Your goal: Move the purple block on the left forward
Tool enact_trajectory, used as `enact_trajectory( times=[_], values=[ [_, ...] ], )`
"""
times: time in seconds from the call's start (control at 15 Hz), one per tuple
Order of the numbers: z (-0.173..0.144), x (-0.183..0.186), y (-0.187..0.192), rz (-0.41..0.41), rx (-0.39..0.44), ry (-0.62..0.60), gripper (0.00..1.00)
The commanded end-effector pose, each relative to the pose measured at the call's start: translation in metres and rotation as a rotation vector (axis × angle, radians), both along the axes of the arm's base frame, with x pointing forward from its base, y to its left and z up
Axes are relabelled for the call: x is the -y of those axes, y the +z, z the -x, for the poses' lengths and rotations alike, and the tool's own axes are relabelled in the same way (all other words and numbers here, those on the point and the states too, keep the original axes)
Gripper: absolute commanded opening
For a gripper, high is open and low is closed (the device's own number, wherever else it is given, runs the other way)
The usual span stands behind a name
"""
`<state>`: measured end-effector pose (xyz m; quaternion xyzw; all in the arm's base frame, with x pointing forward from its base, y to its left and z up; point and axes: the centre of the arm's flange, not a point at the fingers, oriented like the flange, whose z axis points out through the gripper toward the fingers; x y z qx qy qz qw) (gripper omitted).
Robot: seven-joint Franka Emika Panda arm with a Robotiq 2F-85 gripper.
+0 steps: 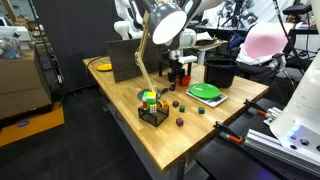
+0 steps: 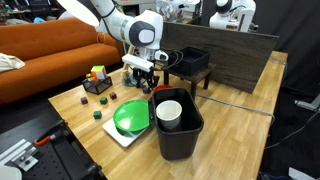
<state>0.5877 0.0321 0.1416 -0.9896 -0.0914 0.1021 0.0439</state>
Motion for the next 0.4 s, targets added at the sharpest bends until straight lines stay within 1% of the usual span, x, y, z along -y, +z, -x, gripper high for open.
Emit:
enact_trajectory(
  times=[0.0, 0.07, 0.33],
  values=[
    [0.0009, 0.0011, -0.0008, 0.001, -0.002, -0.001, 0.81],
    [0.0009, 0.0013, -0.0008, 0.001, -0.002, -0.001, 0.86],
    [0.0009, 0.0011, -0.0007, 0.001, -0.002, -0.001, 0.86]
  ],
)
